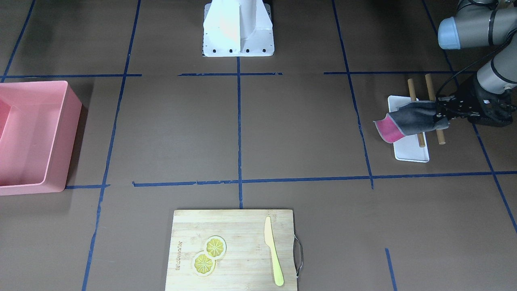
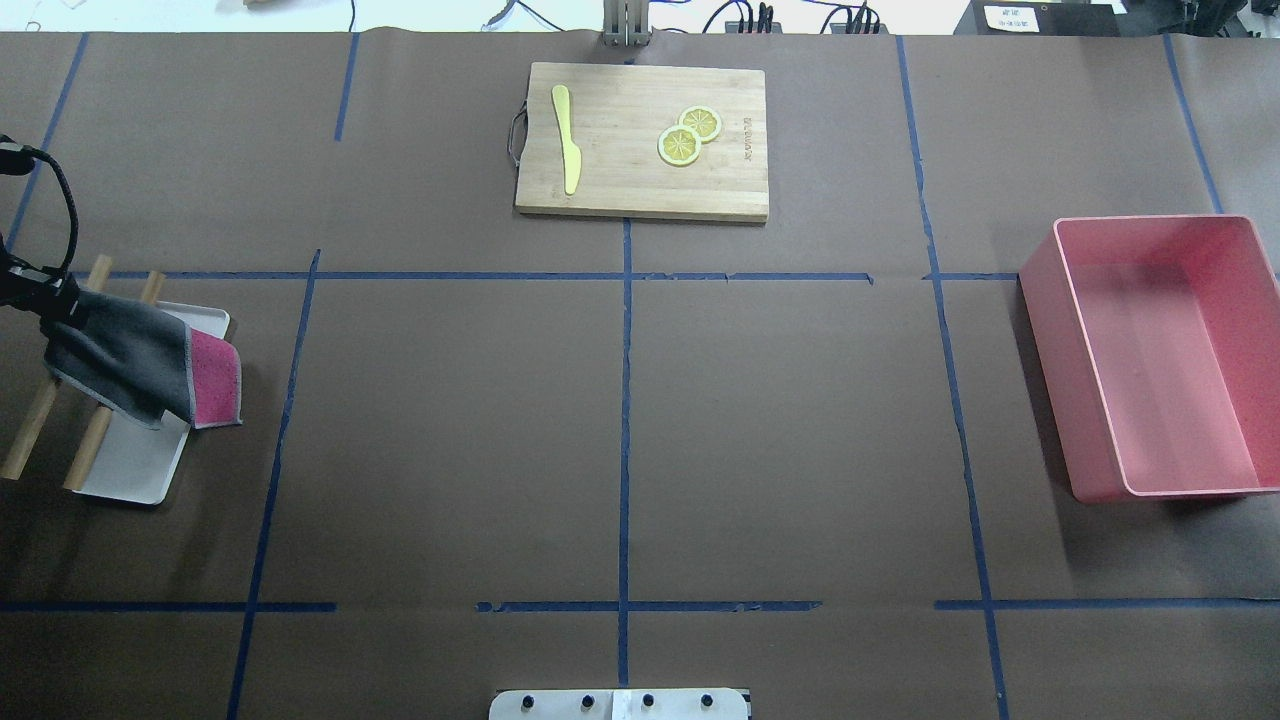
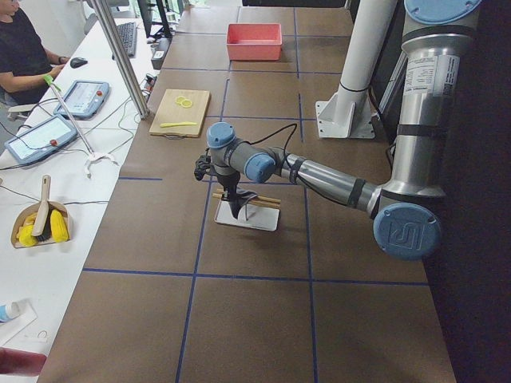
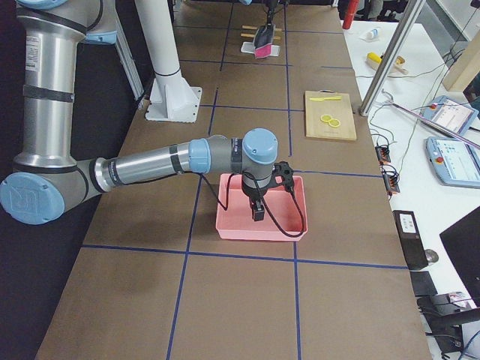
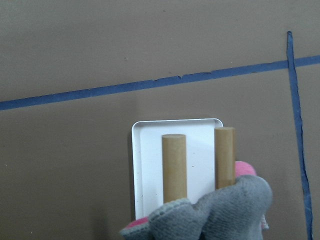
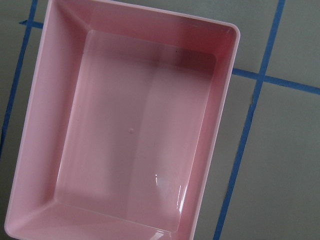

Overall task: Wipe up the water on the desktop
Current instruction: 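Lift the cloth with the left gripper toward the table center while the right gripper approaches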

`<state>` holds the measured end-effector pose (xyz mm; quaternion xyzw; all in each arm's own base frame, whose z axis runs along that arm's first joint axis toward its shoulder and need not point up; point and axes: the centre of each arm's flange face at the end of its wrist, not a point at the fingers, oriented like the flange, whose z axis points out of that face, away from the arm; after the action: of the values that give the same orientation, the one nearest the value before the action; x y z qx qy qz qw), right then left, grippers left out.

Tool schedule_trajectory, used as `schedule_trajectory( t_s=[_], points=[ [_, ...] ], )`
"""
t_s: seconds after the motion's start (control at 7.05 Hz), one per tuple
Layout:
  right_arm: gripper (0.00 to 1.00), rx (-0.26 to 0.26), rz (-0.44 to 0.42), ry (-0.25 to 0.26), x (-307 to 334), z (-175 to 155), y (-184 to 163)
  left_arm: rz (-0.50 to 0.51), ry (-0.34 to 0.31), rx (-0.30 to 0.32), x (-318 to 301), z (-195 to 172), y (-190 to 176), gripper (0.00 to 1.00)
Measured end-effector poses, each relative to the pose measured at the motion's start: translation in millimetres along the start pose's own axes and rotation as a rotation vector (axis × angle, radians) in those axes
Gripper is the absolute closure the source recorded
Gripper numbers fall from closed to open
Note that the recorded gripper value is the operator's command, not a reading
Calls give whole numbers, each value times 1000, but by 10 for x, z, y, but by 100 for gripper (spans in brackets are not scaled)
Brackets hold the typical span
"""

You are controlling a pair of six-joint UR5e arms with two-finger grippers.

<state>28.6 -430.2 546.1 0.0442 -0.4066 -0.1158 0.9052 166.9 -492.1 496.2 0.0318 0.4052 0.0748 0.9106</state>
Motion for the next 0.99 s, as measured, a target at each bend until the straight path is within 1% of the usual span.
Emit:
schedule_trajectory(
  t_s=[0.14,0.28,0.43,0.57,0.71,0.85,0.99],
  points=[
    [0,-1,0,-1,-2,4,1,3,0,4,12,-27,20,95],
    [0,-2,0,-2,0,8,3,5,2,7,24,-45,27,100],
    [0,-2,0,-4,-5,11,1,11,10,12,70,-89,35,100],
    [0,-1,-2,-22,-35,21,-8,2,38,16,179,-176,43,100],
    [0,-1,-10,-65,-111,47,-32,-40,96,16,391,-311,16,100],
    [0,-1,-36,-109,-233,96,-79,-107,163,20,708,-497,-97,100],
    [0,5,-78,-146,-409,162,-154,-192,223,25,1163,-695,-270,100]
  ],
)
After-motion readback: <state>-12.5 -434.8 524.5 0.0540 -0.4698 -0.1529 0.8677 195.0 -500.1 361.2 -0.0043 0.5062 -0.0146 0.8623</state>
